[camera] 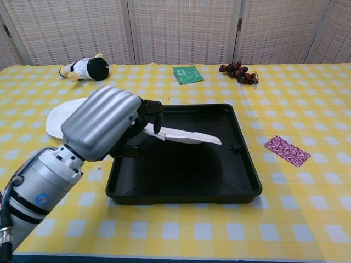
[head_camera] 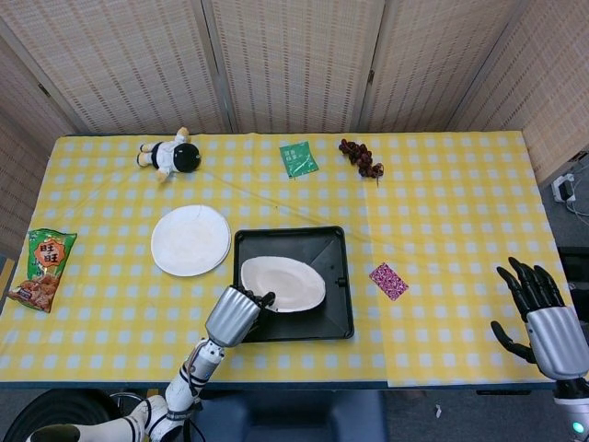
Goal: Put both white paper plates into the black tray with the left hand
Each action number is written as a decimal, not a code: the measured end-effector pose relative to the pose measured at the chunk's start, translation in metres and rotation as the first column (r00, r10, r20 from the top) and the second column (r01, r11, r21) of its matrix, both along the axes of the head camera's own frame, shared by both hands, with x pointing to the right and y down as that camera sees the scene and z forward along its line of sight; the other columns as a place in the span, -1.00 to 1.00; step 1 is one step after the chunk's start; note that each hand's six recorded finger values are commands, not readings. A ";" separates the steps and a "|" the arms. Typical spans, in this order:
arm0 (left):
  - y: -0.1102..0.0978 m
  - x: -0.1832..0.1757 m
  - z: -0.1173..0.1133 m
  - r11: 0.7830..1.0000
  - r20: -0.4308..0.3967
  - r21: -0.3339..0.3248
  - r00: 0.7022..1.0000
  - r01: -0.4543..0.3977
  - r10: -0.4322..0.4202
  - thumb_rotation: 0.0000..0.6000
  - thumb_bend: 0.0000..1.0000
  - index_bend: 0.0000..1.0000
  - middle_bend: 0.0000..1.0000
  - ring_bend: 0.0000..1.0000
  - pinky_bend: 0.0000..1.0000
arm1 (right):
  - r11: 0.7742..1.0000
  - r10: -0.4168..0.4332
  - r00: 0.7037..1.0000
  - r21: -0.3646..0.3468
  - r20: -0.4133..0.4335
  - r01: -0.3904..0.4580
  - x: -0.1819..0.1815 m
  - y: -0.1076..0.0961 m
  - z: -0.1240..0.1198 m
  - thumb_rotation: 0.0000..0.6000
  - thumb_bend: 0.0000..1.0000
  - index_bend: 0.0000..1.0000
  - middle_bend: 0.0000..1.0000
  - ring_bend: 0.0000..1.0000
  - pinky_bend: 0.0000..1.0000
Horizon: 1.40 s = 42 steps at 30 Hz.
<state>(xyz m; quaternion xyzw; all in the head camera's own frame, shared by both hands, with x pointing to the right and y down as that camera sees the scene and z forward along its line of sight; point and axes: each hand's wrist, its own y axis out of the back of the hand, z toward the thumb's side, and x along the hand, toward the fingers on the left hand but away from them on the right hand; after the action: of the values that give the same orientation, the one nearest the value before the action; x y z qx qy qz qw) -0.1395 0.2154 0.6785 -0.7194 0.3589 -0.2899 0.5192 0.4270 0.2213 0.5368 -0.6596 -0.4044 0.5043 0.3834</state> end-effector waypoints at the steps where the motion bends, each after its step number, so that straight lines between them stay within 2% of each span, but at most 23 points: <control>1: -0.001 0.003 0.002 1.000 -0.001 -0.003 1.000 -0.002 0.002 1.00 0.05 0.26 1.00 1.00 1.00 | 1.000 0.005 1.000 0.000 -0.001 -0.005 0.002 0.000 0.000 1.00 -0.27 -1.00 -1.00 -1.00 -1.00; 12: -0.008 0.018 0.026 0.999 0.017 -0.045 1.000 0.002 -0.001 1.00 0.04 0.24 1.00 1.00 1.00 | 0.999 0.033 0.999 -0.007 -0.009 -0.033 0.008 -0.004 0.001 1.00 -0.27 -1.00 -1.00 -1.00 -1.00; 17: -0.008 0.020 0.029 0.998 0.009 -0.064 1.000 0.010 -0.009 1.00 -0.29 -0.22 1.00 1.00 1.00 | 0.999 0.036 0.999 -0.010 -0.012 -0.036 0.008 -0.005 0.003 1.00 -0.27 -1.00 -1.00 -1.00 -1.00; 22: 0.000 0.025 0.024 0.997 -0.005 -0.075 1.000 -0.001 0.001 1.00 -0.49 -0.42 1.00 1.00 1.00 | 0.999 0.039 0.999 -0.005 -0.013 -0.039 0.007 -0.004 0.003 1.00 -0.27 -1.00 -1.00 -1.00 -1.00; 34: 0.011 0.025 0.013 0.992 0.029 -0.124 0.999 -0.013 0.016 1.00 -0.66 -0.44 1.00 1.00 1.00 | 1.000 0.026 1.000 -0.001 -0.008 -0.026 0.003 0.000 0.002 1.00 -0.27 -1.00 -1.00 -1.00 -1.00; 42: 0.010 0.015 0.012 0.969 0.103 -0.246 0.995 0.015 0.011 1.00 -0.69 -0.45 1.00 1.00 1.00 | 1.000 0.012 1.000 -0.001 -0.003 -0.012 -0.001 0.002 0.001 1.00 -0.27 -1.00 -1.00 -1.00 -1.00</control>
<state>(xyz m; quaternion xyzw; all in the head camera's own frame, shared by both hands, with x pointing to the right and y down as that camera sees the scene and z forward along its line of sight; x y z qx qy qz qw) -0.1245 0.2258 0.6902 -0.7619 0.2935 -0.3695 0.4437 0.4262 0.2232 0.5380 -0.6566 -0.4074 0.5079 0.3807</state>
